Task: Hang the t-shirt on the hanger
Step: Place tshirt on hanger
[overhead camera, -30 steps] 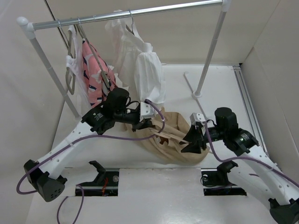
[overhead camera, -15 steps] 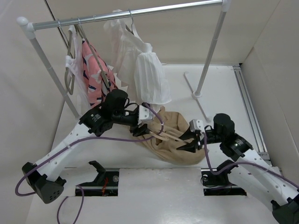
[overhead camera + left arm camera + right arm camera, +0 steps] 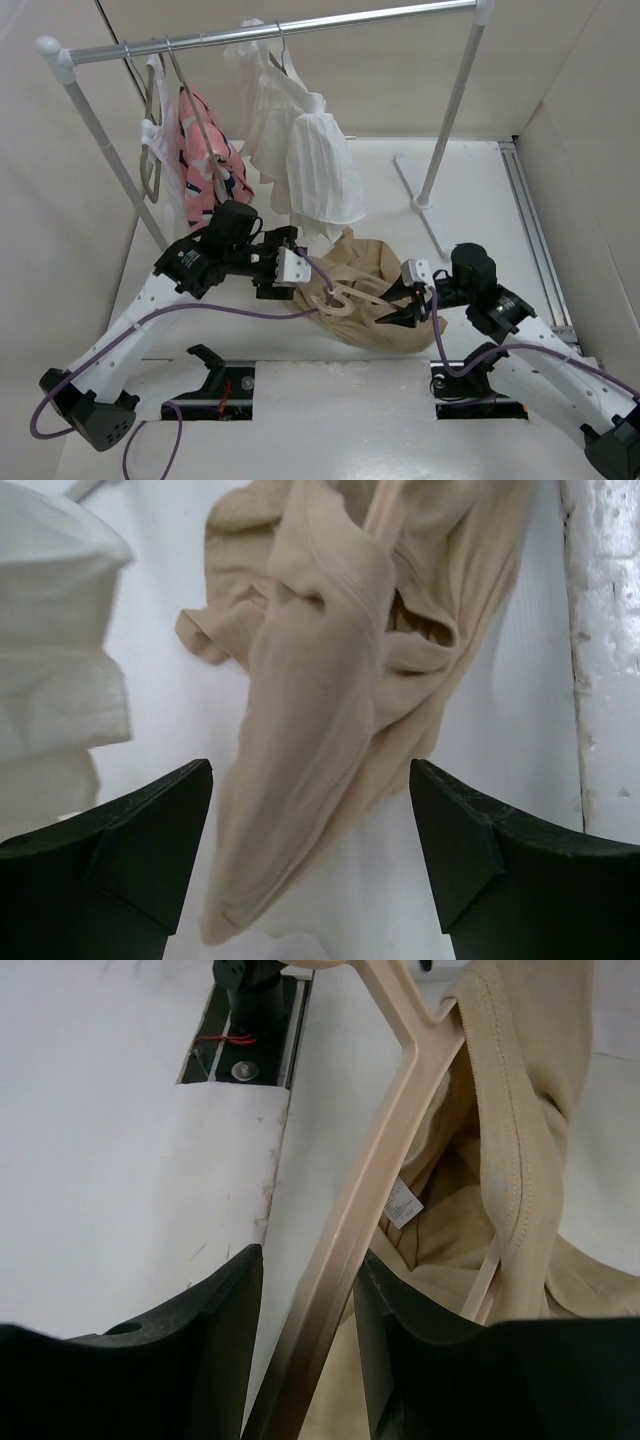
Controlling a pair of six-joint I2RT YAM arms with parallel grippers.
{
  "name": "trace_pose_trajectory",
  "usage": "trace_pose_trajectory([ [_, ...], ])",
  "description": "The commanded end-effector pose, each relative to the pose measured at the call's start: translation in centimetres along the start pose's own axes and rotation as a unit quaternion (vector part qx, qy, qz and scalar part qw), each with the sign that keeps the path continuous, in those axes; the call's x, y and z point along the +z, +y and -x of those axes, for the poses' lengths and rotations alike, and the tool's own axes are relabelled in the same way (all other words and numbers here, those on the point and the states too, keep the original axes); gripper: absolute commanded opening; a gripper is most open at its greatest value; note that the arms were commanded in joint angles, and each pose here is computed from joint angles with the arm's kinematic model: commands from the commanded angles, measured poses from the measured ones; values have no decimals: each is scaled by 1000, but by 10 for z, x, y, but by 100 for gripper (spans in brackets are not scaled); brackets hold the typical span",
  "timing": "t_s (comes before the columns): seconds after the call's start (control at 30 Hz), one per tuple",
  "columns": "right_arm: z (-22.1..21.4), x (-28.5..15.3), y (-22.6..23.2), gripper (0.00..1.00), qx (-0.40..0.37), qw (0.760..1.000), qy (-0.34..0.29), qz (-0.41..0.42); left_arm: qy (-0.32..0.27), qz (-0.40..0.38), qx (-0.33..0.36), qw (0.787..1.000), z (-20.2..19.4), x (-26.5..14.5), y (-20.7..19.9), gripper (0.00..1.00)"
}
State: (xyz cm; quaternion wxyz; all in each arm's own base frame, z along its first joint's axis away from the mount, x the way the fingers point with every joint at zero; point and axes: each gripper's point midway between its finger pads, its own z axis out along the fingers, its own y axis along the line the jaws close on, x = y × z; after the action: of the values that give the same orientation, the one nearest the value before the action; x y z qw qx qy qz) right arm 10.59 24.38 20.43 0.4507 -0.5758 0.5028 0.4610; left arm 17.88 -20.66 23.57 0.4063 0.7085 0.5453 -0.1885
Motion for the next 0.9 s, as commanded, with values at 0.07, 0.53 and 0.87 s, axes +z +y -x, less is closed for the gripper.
trace_pose_trajectory([
  [0.07, 11, 0, 0, 0, -40, 999, -15, 2, -13, -13, 36, 999, -10, 13, -7, 77],
  [0.53, 18, 3, 2, 0, -51, 998, -20, 21, -57, 9, 43, 997, -26, 36, 0, 82],
  [0.87, 32, 8, -6, 0, -61, 997, -24, 36, -36, -62, 78, 994, -50, 65, -3, 42],
])
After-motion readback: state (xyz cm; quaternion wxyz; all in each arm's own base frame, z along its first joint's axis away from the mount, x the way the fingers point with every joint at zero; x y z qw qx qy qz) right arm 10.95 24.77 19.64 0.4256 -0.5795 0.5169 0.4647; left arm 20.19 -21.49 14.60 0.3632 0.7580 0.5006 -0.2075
